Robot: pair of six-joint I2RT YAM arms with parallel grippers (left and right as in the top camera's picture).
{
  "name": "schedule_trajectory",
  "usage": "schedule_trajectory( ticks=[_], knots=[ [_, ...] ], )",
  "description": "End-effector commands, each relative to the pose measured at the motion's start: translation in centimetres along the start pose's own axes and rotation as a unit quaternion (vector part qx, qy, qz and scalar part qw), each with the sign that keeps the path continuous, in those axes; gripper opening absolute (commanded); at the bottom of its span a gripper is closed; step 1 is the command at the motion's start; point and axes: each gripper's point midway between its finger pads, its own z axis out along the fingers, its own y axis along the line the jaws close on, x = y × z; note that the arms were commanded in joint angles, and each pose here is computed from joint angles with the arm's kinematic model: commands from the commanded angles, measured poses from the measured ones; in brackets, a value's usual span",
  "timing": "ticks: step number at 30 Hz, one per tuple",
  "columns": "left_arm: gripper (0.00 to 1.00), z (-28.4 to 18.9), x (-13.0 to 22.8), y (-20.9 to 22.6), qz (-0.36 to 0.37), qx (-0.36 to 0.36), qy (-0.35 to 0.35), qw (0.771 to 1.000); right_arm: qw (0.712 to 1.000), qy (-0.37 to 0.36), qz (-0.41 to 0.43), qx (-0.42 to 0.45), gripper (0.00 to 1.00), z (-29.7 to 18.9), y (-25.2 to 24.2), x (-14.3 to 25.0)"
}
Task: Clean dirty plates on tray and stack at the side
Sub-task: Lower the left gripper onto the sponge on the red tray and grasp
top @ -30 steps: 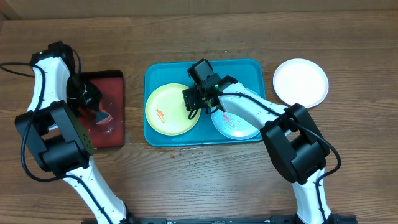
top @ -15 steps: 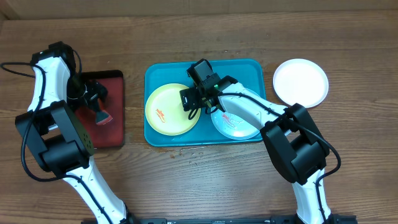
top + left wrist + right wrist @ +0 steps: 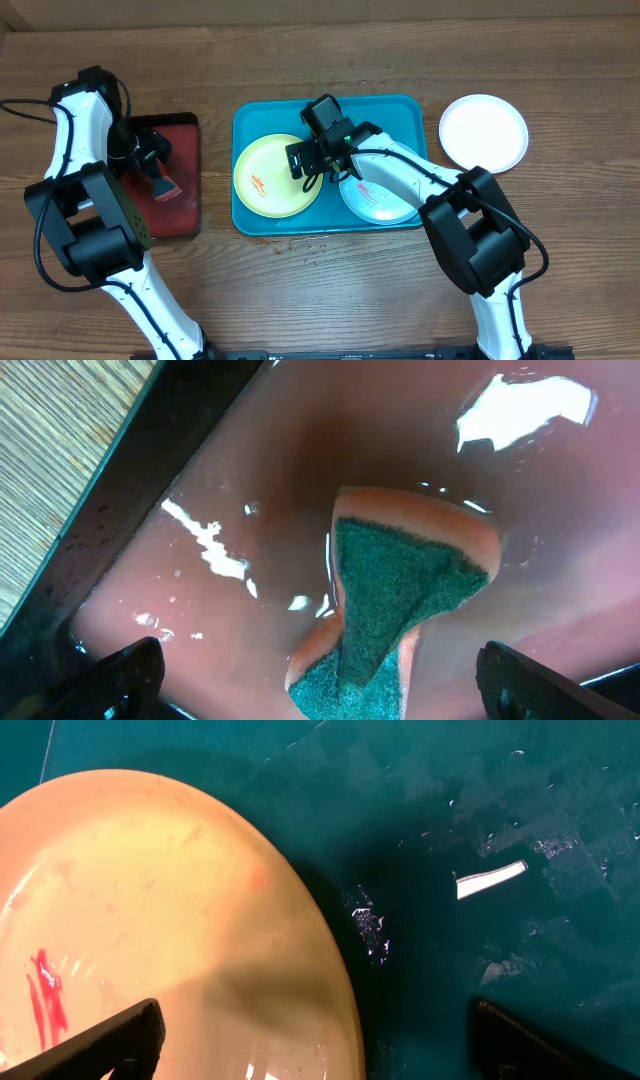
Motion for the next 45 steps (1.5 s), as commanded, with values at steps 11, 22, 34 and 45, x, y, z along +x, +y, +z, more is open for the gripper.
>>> schedule_trajectory(
  ticks=[11,22,34,45],
  knots=[
    [0.96,2.3,0.7,-0.5,0.000,0.010,0.013,1.000,1.000,0.013,0.005,0.003,1.00,0.2,-0.2,0.8],
    [0.56,4.9,-0.5,-1.7,0.000,0.036,-0.023,0.999,1.000,0.014,0.005,0.003,1.00,0.2,-0.2,0.9],
    [0.45,5.8,0.3,-1.0,0.046,0.021,-0.016,0.999,1.000,0.009,0.004,0.001,1.00,0.2,-0.1,0.6],
    [1.00,4.2,4.6,-1.6,0.047,0.061,0.091,0.993,1.000,0.010,0.004,0.001,1.00,0.2,-0.1,0.6]
  ],
)
